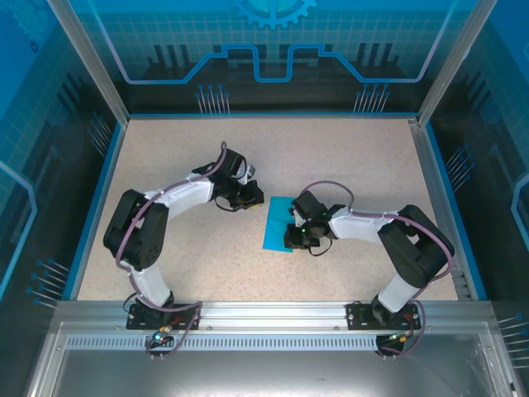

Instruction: Fold a paper plane with a square sheet of paper (pick it up from the middle)

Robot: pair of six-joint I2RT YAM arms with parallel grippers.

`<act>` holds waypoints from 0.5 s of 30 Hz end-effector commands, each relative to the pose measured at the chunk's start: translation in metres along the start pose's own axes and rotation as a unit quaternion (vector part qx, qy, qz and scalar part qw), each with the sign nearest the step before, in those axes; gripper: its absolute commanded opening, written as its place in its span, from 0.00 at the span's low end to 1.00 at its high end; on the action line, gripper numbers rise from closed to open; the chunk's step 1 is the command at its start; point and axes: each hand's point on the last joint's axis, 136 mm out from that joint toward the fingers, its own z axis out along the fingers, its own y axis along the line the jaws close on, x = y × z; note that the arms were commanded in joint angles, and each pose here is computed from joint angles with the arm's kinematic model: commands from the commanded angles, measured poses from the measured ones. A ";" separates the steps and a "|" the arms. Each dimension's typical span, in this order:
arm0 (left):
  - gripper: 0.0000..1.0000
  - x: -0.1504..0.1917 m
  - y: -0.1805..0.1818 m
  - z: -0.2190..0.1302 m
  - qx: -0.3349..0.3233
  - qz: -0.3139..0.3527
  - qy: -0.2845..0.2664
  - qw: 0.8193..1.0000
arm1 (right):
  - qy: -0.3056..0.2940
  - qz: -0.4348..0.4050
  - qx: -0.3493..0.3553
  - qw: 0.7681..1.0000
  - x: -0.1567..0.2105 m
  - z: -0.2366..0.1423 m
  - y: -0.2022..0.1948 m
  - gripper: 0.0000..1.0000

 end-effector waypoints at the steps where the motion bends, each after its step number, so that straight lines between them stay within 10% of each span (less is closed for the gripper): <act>1: 0.12 0.031 -0.009 0.017 0.022 -0.003 0.035 0.999 | 0.063 0.033 0.051 0.996 0.037 0.010 -0.031 0.12; 15: 0.06 0.041 0.013 0.063 -0.016 -0.017 0.069 0.997 | 0.067 0.020 0.037 0.997 0.036 0.007 -0.023 0.12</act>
